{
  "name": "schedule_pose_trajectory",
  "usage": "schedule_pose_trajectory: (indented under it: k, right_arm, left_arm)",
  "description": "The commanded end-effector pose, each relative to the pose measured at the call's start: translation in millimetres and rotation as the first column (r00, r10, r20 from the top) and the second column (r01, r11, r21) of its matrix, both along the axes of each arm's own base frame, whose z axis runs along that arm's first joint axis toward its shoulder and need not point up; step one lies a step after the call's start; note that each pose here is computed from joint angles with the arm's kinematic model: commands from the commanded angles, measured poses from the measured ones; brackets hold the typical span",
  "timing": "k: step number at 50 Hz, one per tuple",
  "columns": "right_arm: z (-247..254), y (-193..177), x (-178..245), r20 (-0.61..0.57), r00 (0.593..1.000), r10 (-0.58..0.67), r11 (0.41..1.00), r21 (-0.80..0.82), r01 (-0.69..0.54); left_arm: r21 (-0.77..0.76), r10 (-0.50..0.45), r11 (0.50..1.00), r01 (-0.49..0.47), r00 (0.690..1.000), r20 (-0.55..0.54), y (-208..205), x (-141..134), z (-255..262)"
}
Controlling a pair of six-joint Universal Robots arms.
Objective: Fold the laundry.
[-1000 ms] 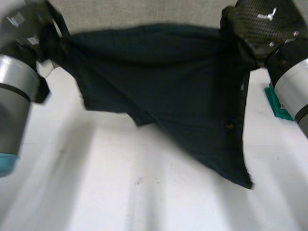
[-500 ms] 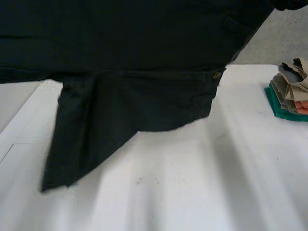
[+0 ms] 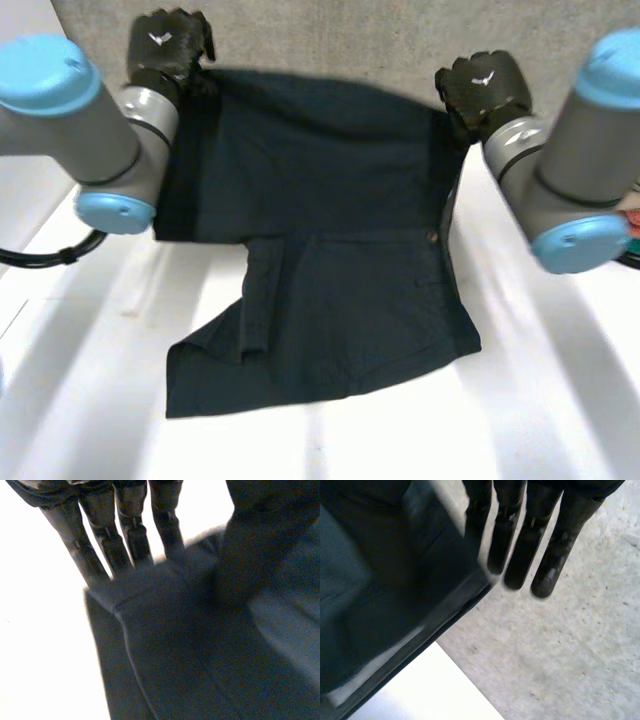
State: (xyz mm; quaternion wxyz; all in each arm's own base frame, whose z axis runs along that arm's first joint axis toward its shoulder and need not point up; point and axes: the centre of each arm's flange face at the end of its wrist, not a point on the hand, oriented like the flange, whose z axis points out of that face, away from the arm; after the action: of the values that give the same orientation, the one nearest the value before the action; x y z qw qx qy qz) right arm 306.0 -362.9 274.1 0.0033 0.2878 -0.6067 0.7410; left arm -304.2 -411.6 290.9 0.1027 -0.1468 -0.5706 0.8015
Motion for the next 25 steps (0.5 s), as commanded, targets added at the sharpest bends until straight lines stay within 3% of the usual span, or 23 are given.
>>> schedule_pose_trajectory:
  k: [1,11,18,25]
  right_arm:
    - [-27,-38,9,0.058,0.993,-0.101,0.981,-0.163,0.109]
    - [-9,-4,0,0.018,0.999,-0.044,0.992,-0.117,0.046]
    - [-36,50,-18,-0.090,0.993,0.082,0.990,0.124,-0.070]
    - [-68,88,-35,-0.151,0.983,0.106,0.954,0.295,-0.058]
  left_arm:
    - [-0.067,0.013,0.998,-0.014,1.000,-0.023,-23,-10,-14]
    - [0.021,-0.015,1.000,0.015,1.000,0.023,27,-1,-3]
    - [0.193,-0.104,0.978,0.084,0.990,0.097,103,-3,-33]
    - [0.375,-0.203,0.918,0.127,0.964,0.171,162,-8,-85]
